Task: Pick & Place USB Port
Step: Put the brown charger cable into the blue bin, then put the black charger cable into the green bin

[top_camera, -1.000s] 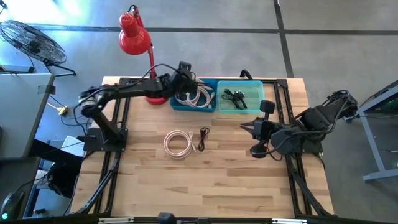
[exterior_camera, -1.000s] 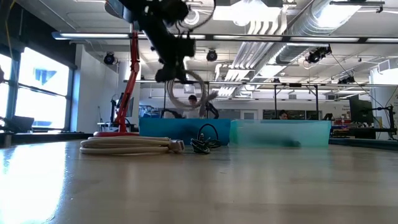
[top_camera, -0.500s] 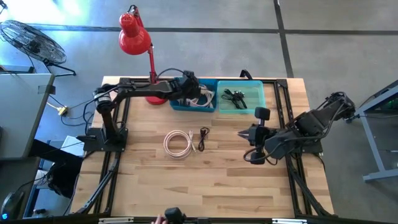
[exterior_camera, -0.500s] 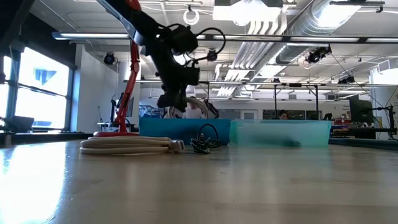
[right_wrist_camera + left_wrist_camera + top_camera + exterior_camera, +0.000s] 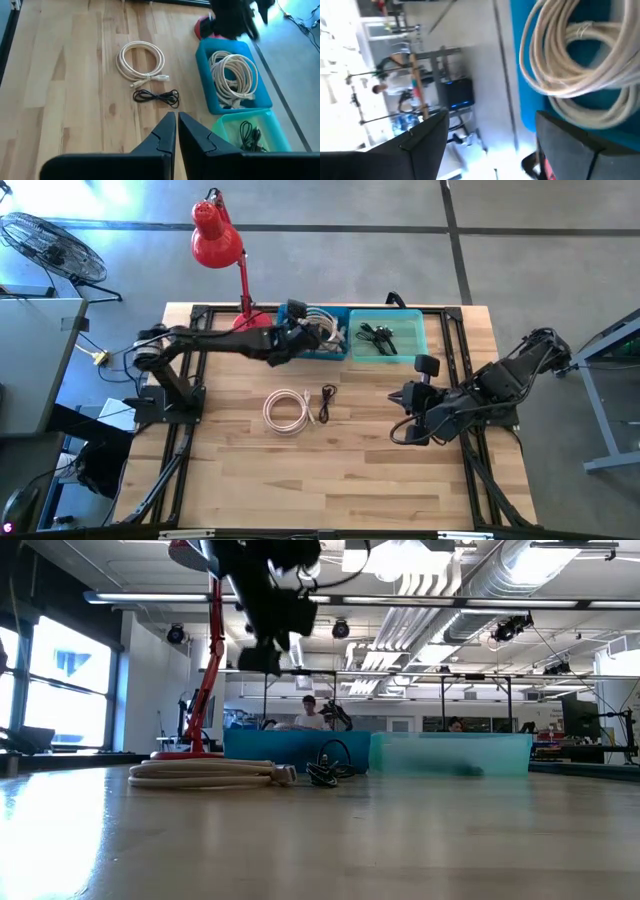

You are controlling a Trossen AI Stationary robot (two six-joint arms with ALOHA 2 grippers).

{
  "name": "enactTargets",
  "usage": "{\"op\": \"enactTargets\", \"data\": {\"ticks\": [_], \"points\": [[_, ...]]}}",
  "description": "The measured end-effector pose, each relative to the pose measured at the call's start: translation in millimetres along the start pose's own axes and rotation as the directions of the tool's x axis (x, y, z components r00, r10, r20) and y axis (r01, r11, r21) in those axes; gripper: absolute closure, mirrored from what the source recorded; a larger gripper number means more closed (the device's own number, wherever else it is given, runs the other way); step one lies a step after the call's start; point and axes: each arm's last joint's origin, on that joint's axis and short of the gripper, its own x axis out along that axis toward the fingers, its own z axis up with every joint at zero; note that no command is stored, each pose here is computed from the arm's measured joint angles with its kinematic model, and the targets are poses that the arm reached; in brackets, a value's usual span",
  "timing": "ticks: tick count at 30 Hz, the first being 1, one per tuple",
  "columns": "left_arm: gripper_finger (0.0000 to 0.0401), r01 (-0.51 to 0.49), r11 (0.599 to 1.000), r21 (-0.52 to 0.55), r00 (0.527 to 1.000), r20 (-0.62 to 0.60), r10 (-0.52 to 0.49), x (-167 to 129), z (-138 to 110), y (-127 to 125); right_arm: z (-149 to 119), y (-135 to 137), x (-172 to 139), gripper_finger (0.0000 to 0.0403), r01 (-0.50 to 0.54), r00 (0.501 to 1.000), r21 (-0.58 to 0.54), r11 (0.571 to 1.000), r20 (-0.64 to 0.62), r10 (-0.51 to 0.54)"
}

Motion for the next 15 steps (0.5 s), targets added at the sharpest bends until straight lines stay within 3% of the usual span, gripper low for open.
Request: {"op": "enactTargets", "data": {"ticks": [5, 9, 12, 15], "points": [[0.0127, 0.011, 1.000, -0.003, 0.995, 0.099, -0.011, -59.5, -9.1, 5.8, -2.7, 1.9, -2.5, 0.0392, 0.013, 1.000, 0.021, 1.000, -0.001, -0.013], [0.0140, 0.153, 0.986, -0.062, 0.949, 0.288, -0.129, -108.8, -23.4, 7.8, -8.2, 6.1, 0.6, 0.0392, 0.016, 1.000, 0.020, 1.000, -0.009, -0.015], [0.0145, 0.379, 0.920, -0.102, 0.822, 0.494, -0.284, -137.8, -33.7, 12.1, -17.0, 11.3, 11.1, 0.0392, 0.020, 0.999, 0.002, 1.000, -0.040, -0.020], [0.0146, 0.618, 0.776, -0.125, 0.646, 0.644, -0.410, -152.1, -37.9, 15.8, -25.9, 16.2, 22.6, 0.0392, 0.027, 0.998, 0.009, 1.000, -0.064, -0.026]]}}
